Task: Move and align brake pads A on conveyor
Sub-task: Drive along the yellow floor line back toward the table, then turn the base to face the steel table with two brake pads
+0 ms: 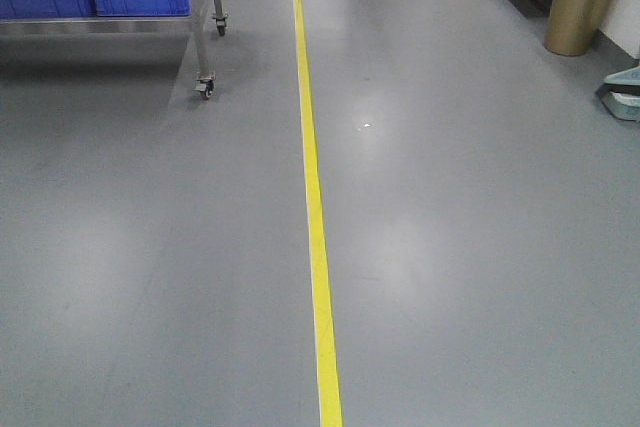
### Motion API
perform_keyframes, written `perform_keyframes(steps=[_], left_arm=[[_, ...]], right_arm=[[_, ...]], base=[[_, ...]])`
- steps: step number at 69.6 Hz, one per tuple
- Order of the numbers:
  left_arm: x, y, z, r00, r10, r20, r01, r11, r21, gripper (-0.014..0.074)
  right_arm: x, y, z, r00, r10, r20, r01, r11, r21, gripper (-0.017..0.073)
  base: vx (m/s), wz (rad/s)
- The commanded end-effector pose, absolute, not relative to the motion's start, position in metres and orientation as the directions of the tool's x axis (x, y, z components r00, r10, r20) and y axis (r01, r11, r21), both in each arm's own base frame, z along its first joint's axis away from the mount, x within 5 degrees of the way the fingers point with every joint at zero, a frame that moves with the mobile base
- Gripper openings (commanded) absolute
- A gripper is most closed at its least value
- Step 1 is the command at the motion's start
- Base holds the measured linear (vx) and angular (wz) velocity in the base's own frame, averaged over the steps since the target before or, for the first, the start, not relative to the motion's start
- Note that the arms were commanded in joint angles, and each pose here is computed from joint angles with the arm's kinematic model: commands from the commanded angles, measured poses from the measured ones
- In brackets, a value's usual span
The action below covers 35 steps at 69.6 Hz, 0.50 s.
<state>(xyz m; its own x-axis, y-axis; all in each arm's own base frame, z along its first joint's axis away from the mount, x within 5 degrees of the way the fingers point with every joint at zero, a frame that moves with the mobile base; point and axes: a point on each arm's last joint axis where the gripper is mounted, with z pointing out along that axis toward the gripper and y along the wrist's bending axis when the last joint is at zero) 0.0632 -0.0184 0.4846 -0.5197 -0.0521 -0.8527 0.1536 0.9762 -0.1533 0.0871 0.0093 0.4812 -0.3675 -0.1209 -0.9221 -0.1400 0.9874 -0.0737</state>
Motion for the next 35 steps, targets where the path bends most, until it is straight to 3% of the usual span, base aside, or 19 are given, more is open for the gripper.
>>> perform_keyframes(steps=[1,18,35], left_arm=[[0.0644,-0.02,0.4915,-0.484,-0.061,-0.873,0.172,0.971,-0.164,0.0544],[0.0644,-0.02,0.4915,-0.484,-0.061,-0.873,0.172,0.971,-0.164,0.0544],[0.0644,-0.02,0.4915,-0.484,-0.061,-0.873,0.172,0.971,-0.164,0.0544]], right_arm=[[0.0869,0.0088,0.4925,-0.284,-0.124,-0.951,-0.129,0.988,-0.09,0.0477],[0.0869,0.0088,0.4925,-0.284,-0.124,-0.951,-0.129,0.988,-0.09,0.0477],[0.0869,0.0088,0.4925,-0.284,-0.124,-0.951,-0.129,0.988,-0.09,0.0477]], base=[[0.34,0.06],[0.31,0.19],[0.27,0.48]])
